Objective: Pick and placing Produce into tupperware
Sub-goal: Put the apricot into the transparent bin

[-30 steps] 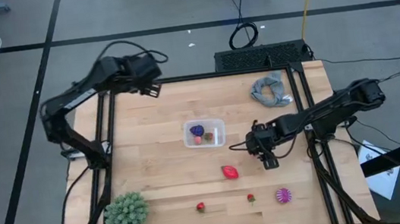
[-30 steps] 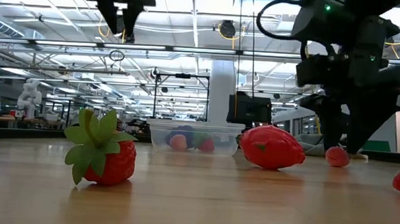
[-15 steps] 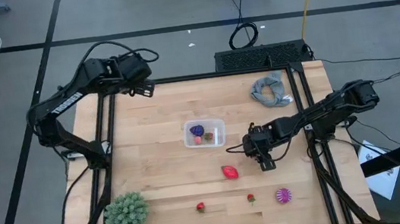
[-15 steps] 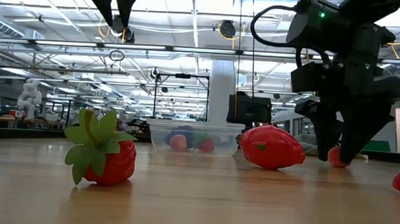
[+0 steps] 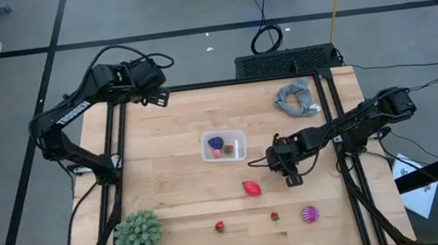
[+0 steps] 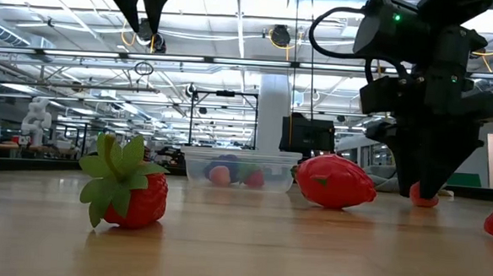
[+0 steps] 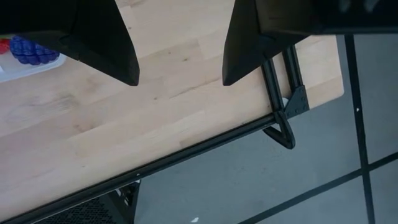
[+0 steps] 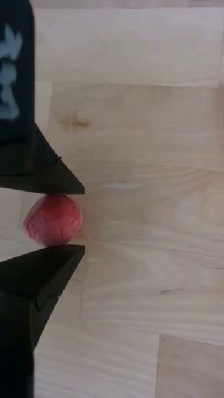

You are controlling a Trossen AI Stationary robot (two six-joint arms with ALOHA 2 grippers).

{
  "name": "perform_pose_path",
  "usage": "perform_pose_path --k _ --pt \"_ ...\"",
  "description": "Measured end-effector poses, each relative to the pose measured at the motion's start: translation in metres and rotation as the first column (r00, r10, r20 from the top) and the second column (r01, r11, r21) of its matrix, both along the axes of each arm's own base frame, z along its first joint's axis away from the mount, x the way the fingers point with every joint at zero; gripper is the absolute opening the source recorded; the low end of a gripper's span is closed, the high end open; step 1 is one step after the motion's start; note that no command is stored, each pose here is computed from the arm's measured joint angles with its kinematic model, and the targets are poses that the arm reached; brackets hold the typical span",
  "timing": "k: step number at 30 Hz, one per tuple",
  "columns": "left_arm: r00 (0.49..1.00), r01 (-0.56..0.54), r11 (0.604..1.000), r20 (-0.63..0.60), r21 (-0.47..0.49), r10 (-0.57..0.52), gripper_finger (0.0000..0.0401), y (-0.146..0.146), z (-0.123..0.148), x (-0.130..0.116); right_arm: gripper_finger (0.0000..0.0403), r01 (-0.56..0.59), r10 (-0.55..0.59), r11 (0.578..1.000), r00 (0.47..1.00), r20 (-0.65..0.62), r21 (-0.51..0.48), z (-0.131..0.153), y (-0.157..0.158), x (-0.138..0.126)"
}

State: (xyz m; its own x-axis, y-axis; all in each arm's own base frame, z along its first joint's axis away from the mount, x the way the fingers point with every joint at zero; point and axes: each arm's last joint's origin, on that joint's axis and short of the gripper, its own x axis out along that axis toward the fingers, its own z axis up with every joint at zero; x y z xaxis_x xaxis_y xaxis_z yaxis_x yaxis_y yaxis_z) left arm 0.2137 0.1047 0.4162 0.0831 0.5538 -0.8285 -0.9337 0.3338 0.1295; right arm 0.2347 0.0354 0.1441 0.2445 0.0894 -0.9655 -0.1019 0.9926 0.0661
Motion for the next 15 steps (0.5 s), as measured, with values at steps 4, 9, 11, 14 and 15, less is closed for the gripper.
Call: perform_pose_path --k 4,9,11,14,15 --pt "1.0 0.001 1.0 0.0 -0.001 -0.001 0.0237 0.0 0.0 0.0 0.0135 0.0 0.0 1.0 1.0 -0.005 -0.001 -0.0001 -0.0001 -0.0005" --pt "1.0 0.002 1.0 -0.001 0.0 -0.002 0.0237 0.0 0.0 0.0 0.0133 -0.005 0.005 1.0 1.0 -0.005 -0.002 -0.0001 -0.0001 -0.0005" --pt "1.0 0.002 1.0 -0.001 0.0 -0.002 0.0237 0.0 0.0 0.0 0.0128 -0.015 0.015 1.0 1.0 0.0 -0.004 0.0 0.0 -0.0001" --pt "1.0 0.002 1.0 -0.001 0.0 -0.002 0.0237 0.0001 0.0 -0.0001 0.012 -0.028 0.028 1.0 0.999 0.014 -0.006 0.0022 0.0003 0.0024" --pt "1.0 0.002 1.0 -0.001 0.0 -0.002 0.0237 0.0001 0.0 -0.0001 0.0118 -0.035 0.035 0.999 0.999 0.024 -0.007 0.0044 0.0006 0.0044"
